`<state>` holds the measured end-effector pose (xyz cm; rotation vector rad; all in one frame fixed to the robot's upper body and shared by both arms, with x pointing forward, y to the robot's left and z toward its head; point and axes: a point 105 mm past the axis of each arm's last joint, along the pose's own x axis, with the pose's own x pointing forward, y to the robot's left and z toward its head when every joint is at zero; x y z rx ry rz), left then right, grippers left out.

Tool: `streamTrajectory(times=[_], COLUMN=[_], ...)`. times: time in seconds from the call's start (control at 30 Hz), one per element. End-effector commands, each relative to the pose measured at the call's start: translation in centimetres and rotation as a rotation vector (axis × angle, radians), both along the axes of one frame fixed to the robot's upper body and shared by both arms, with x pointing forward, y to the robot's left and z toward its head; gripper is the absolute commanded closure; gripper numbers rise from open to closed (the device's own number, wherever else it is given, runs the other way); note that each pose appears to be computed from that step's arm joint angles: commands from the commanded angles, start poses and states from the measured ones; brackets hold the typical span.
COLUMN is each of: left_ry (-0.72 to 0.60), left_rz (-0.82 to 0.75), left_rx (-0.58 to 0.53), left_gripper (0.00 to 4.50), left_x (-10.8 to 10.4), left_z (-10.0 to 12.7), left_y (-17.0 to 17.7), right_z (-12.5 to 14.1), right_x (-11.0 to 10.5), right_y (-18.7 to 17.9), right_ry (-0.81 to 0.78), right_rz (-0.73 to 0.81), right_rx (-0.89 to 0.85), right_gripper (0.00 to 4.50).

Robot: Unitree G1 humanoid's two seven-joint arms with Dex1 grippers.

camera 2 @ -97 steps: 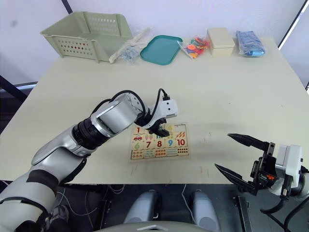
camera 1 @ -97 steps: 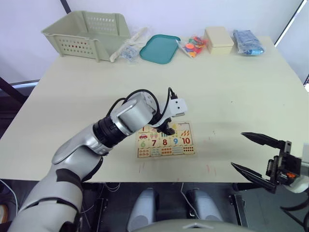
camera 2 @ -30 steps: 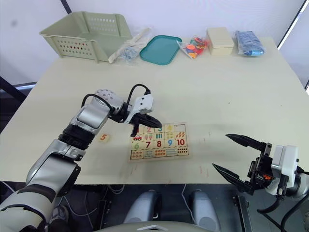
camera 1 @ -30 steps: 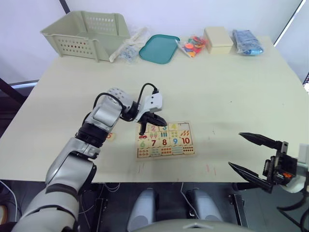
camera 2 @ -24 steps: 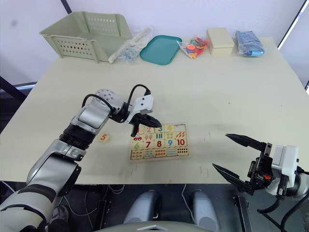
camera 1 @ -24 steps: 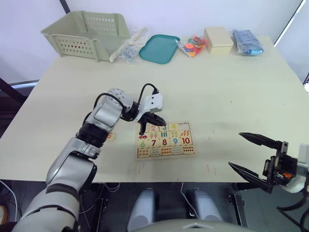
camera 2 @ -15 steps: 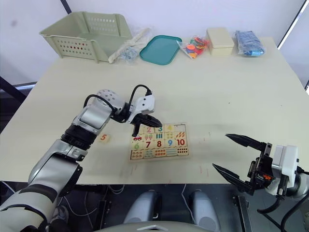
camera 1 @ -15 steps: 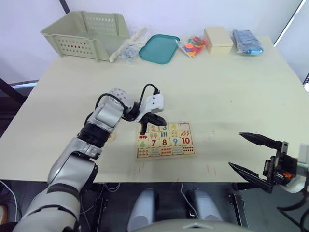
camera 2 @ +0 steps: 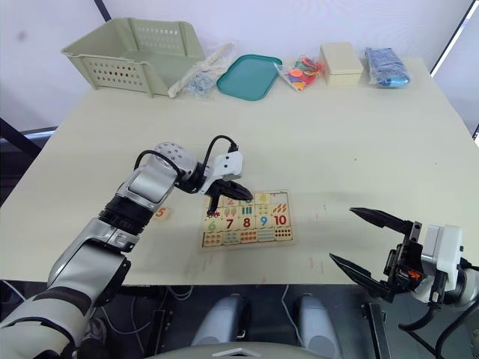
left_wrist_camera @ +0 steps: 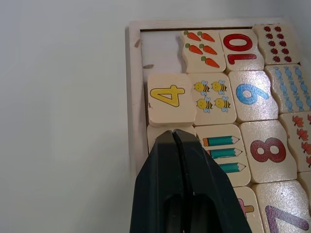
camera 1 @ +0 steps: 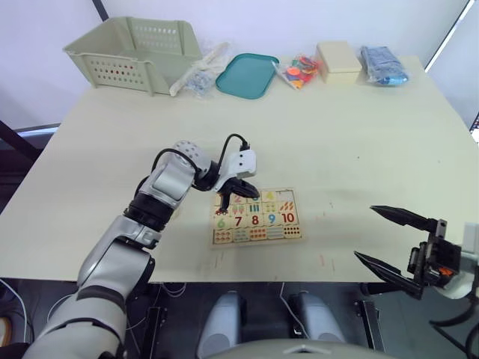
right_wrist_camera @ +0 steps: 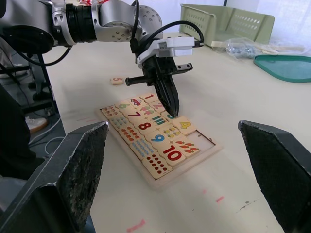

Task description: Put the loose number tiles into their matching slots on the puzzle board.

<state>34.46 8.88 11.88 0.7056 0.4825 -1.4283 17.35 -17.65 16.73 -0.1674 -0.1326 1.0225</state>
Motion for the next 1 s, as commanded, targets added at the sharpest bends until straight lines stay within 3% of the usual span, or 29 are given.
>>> streamTrajectory(times=[0.03, 1.0], left_ry=[-0.031, -0.025], left_rz=[-0.017, -0.032], left_rx=[-0.008, -0.007], left_gripper=[4.48, 4.48], left_x=[-0.02, -0.35], left_z=[0.79, 0.74], left_y=[-0.37, -0.92], right_z=[0.98, 0.89], right_x=[-0.40, -0.44], right_y=[0.43, 0.46], right_ry=[-0.048, -0.043], right_rz=[0.018, 0.018], right_rx=[-0.004, -0.002], right_gripper=[0.00, 0.00])
